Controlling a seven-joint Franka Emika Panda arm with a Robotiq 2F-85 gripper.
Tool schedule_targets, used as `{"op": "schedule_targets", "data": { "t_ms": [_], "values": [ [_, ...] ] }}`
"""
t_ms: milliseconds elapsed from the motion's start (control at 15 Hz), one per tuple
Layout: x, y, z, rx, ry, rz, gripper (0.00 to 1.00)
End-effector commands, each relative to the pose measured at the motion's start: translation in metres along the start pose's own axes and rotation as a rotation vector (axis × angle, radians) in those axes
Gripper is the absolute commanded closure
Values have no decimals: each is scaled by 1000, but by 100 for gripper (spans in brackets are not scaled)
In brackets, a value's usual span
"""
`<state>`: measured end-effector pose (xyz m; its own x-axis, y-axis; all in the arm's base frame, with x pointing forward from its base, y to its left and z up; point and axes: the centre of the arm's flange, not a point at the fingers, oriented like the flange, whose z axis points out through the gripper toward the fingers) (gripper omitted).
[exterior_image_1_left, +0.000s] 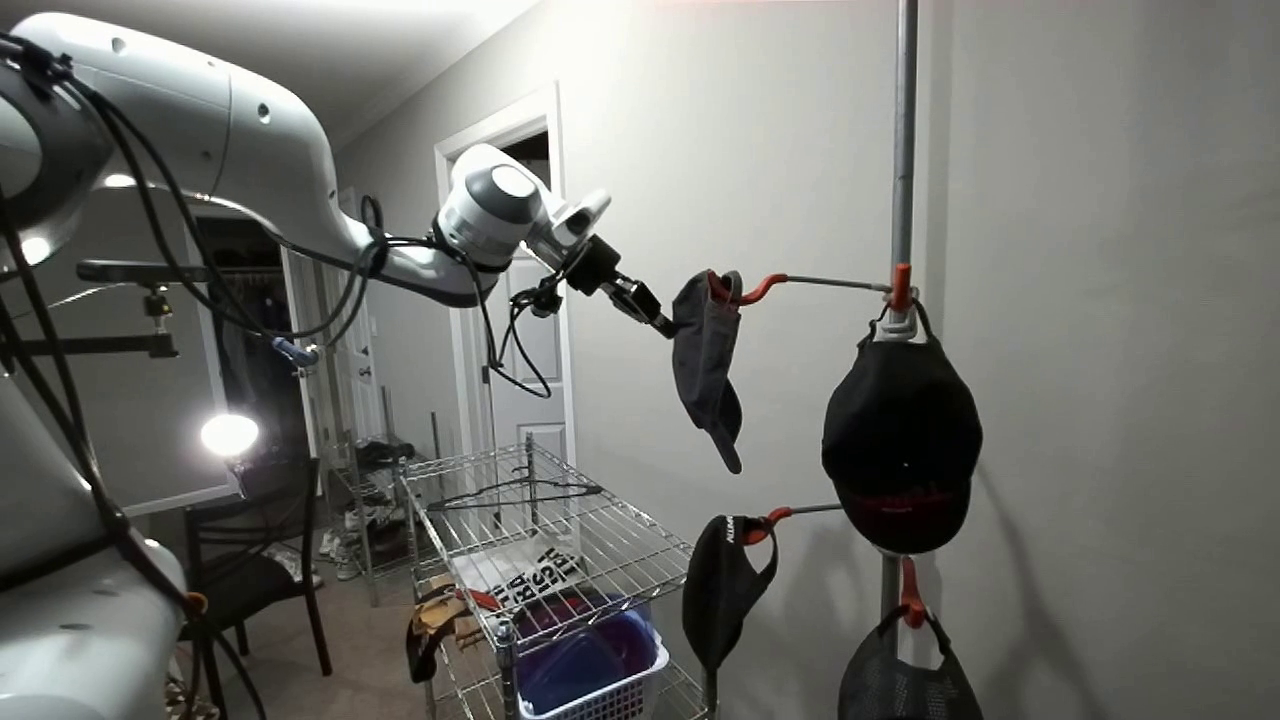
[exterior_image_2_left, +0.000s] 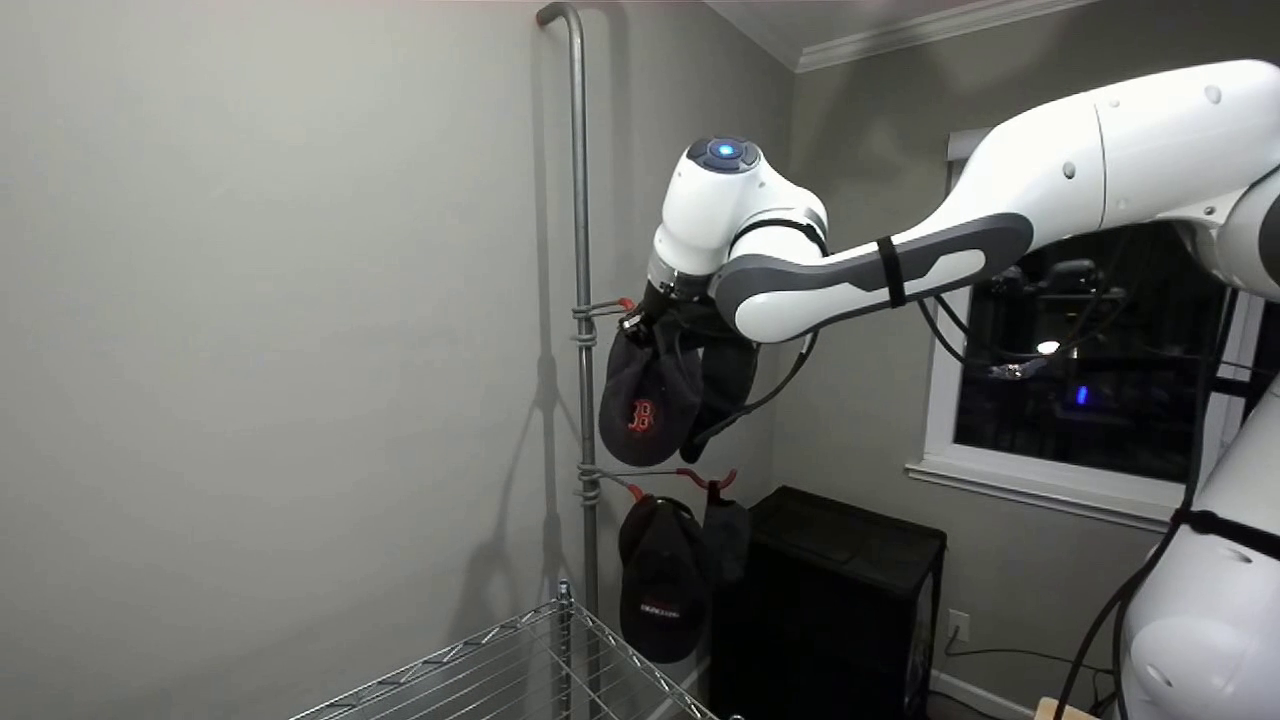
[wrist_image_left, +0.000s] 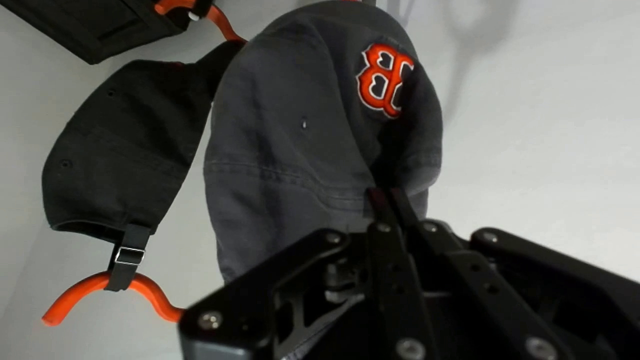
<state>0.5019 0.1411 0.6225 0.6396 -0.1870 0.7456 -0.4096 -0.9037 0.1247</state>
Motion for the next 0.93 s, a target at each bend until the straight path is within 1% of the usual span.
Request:
{"op": "schedule_targets", "data": {
  "t_ms": [0, 133, 267, 400, 600, 800, 867],
  "values": [
    [1, -1, -6, -21, 34, 25, 96],
    [0, -2, -22, -16, 41, 37, 96],
    [-5, -6, -46, -1, 65, 34, 97],
    [-9, -9, -72, 11, 107, 32, 96],
    [-8, -10, -104, -3, 177, 47, 97],
    [-7, -7, -122, -15, 221, 65, 97],
    [-8, -8, -126, -19, 218, 70, 97]
  ]
}}
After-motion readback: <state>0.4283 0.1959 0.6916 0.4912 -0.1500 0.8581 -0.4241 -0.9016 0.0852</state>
